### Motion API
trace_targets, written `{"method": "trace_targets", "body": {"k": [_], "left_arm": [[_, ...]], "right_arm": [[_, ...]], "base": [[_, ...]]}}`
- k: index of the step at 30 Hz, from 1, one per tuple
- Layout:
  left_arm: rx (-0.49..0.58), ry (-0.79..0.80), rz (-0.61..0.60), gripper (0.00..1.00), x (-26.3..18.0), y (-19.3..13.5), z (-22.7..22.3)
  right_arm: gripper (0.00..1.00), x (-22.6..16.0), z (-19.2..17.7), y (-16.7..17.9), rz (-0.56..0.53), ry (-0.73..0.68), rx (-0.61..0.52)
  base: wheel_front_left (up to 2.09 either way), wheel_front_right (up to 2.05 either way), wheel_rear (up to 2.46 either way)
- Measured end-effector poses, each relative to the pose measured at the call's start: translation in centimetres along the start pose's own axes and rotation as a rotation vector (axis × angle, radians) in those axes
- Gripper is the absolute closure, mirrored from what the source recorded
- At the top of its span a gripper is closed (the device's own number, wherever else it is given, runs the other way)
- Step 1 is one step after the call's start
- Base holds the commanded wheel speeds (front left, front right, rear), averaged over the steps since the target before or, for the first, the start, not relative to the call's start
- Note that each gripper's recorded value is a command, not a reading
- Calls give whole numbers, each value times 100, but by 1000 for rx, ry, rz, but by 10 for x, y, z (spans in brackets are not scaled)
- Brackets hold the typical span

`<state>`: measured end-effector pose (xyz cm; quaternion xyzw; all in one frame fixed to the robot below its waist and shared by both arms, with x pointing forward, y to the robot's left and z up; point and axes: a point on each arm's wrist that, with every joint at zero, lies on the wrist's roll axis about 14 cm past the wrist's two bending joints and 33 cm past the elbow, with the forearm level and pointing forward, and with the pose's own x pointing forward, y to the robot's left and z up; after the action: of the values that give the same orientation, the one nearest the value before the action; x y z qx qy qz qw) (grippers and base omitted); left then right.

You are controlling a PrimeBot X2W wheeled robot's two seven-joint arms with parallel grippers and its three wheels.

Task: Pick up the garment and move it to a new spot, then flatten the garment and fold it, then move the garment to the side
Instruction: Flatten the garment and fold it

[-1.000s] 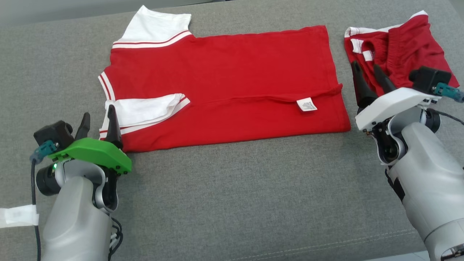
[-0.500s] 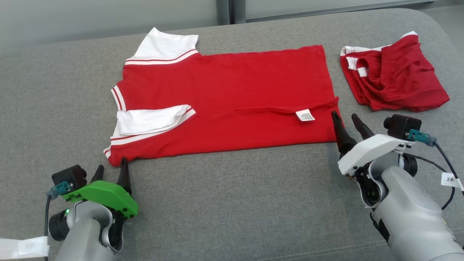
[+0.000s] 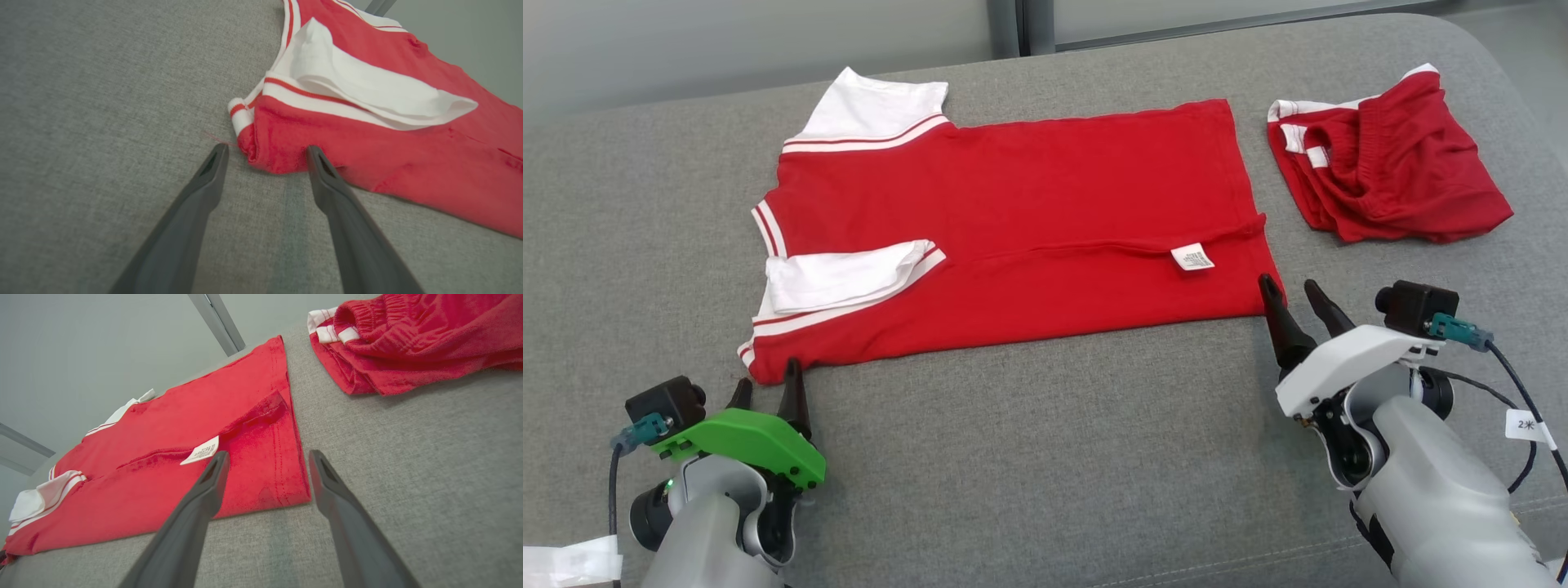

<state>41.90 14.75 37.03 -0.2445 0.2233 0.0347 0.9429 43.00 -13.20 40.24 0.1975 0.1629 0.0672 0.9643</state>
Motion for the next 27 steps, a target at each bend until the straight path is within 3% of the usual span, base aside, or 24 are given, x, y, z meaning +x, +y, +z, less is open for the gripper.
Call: {"method": "trace_targets", "body": {"k": [1,2,3,6,7,27], "left_arm": [[-1,2,-3,28,1,-1,-1],[-7,2,-1,50,1,0,-1],[-21,-2,1,57,2,0,0],[-46,-28,7,94,5,0,7],[-56,-38,5,100,6,-1,10],[-67,-78,-18,100,15,-4,18]], "right_arm": [[0,-2,-4,-2,-6,9,2],[0,-3,-7,-4,-12,17,4],[0,-4,-10,-6,-17,24,4],[0,-6,-15,-8,-22,39,6],[0,-5,-17,-8,-22,43,5],[0,13,-38,-4,-13,112,0]], "base": [[0,0,0],[0,0,0],[0,0,0],[0,0,0],[0,0,0],[0,0,0]]}}
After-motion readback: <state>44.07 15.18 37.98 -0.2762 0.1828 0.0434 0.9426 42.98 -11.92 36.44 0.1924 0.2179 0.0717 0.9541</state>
